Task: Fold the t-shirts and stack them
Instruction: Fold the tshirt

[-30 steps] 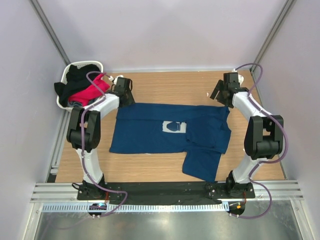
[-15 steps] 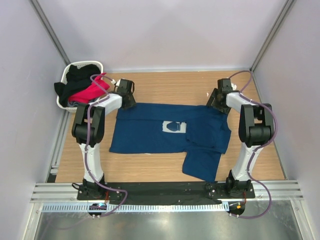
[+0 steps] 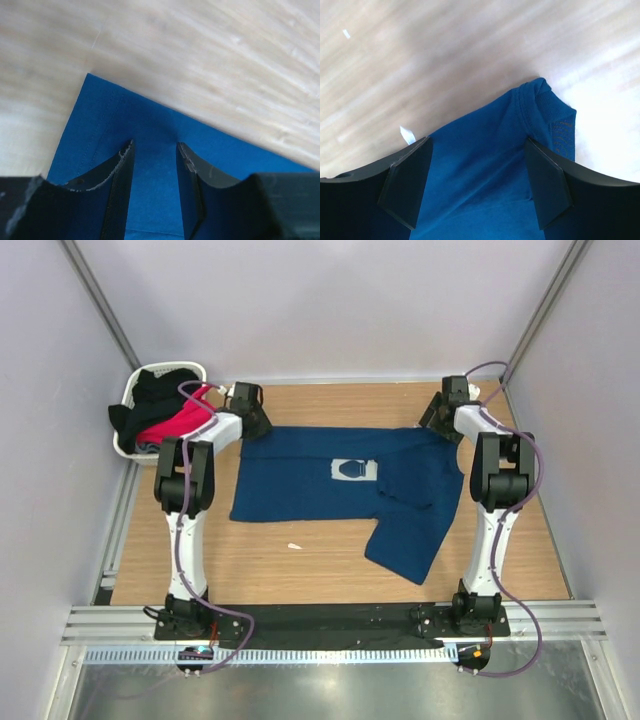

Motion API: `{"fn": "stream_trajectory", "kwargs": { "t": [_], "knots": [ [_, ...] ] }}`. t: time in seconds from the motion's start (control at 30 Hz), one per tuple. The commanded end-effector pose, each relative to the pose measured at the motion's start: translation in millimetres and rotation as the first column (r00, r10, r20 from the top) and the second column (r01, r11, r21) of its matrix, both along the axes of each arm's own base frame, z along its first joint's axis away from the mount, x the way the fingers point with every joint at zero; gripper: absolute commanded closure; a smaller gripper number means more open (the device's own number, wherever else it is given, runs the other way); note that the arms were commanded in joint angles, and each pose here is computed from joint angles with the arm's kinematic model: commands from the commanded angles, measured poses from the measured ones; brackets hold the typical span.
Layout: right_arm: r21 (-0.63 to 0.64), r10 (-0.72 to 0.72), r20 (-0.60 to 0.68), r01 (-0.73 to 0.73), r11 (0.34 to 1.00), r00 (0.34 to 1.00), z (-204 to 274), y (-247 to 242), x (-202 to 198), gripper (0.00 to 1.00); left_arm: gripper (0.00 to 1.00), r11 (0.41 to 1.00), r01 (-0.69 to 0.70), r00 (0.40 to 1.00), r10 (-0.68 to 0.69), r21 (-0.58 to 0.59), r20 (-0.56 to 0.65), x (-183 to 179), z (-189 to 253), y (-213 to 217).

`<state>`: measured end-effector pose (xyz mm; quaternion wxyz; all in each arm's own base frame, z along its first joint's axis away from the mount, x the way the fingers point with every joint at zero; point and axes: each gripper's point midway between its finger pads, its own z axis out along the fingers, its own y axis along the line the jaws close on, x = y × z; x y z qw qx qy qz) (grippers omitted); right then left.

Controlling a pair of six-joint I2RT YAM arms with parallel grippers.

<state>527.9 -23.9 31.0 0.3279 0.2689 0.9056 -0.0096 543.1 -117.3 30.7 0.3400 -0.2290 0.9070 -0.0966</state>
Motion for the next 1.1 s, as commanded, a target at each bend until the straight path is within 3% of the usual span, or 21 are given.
{"fn": "stream_trajectory", "kwargs": {
  "t": [0.0,0.23,0.43,0.57,0.6,0.63,0.67,0.73,0.77,0.8,0.83,0.97,1.0,1.07],
  "knots": [
    [-0.036,-0.027,-0.013,0.026,0.999,1.0,-12.2,-13.8,17.0,0.2,0.59,1.0,-0.005,0.997,0.006,0.013,-0.083,3.9,-33.4,10.0],
    [-0.078,-0.024,-0.02,0.022,0.997,1.0,-7.6,-28.7,36.8,0.2,0.59,0.998,0.046,0.997,-0.044,0.039,-0.071,37.2,-25.6,7.5],
    [-0.093,0.03,0.028,-0.027,0.995,0.999,51.6,-29.0,27.7,0.2,0.56,0.993,0.116,0.992,-0.115,0.021,-0.043,32.6,-2.0,0.8],
    [-0.059,0.102,0.037,-0.099,0.993,0.994,118.6,-14.8,8.3,0.17,0.44,0.964,0.263,0.961,-0.266,0.05,0.07,23.6,85.6,-6.7],
    [-0.071,0.109,0.108,-0.102,0.992,0.988,157.1,-13.2,1.1,0.12,0.35,0.959,0.277,0.954,-0.282,0.058,0.104,20.9,106.9,-8.0],
    [-0.07,0.11,0.137,-0.101,0.992,0.984,170.1,-12.0,-3.9,0.08,0.3,0.956,0.286,0.95,-0.292,0.059,0.115,14.7,117.9,-7.3],
    [-0.068,0.108,0.148,-0.099,0.993,0.983,175.2,-11.1,-13.8,0.04,0.24,0.955,0.288,0.938,-0.295,0.064,0.18,7.0,156.4,-7.0],
    [-0.065,0.1,0.213,-0.088,0.994,0.972,208.9,-8.4,-35.3,0.0,0.13,0.952,0.301,0.929,-0.304,0.05,0.209,-8.4,177.5,-10.4],
    [-0.052,0.092,0.176,-0.084,0.995,0.98,195.0,-7.8,-50.1,0.0,0.1,0.953,0.299,0.935,-0.302,0.044,0.184,-22.8,170.9,-8.6],
    [-0.043,0.081,0.166,-0.075,0.996,0.983,192.6,-7.1,-60.4,0.0,0.07,0.959,0.281,0.933,-0.283,0.039,0.221,-36.3,194.2,-6.7],
    [-0.038,0.074,0.186,-0.068,0.997,0.98,204.2,-5.9,-76.0,0.0,0.06,0.962,0.27,0.936,-0.27,0.031,0.226,-47.0,199.6,-4.5],
    [0.048,0.044,0.058,-0.047,0.998,0.997,146.5,6.6,-145.5,0.0,0.05,0.983,0.177,0.973,-0.167,-0.05,0.158,-106.3,179.4,6.8],
    [0.08,0.026,0.048,-0.03,0.996,0.998,138.7,10.8,-157.7,0.0,0.06,0.986,0.15,0.986,-0.144,-0.067,0.086,-129.9,149.7,10.4],
    [0.124,0.015,0.043,-0.02,0.992,0.999,121.9,18.6,-190.3,0.0,0.06,0.991,0.052,0.993,-0.039,-0.124,0.108,-154.1,156.7,18.1]
  ]
}}
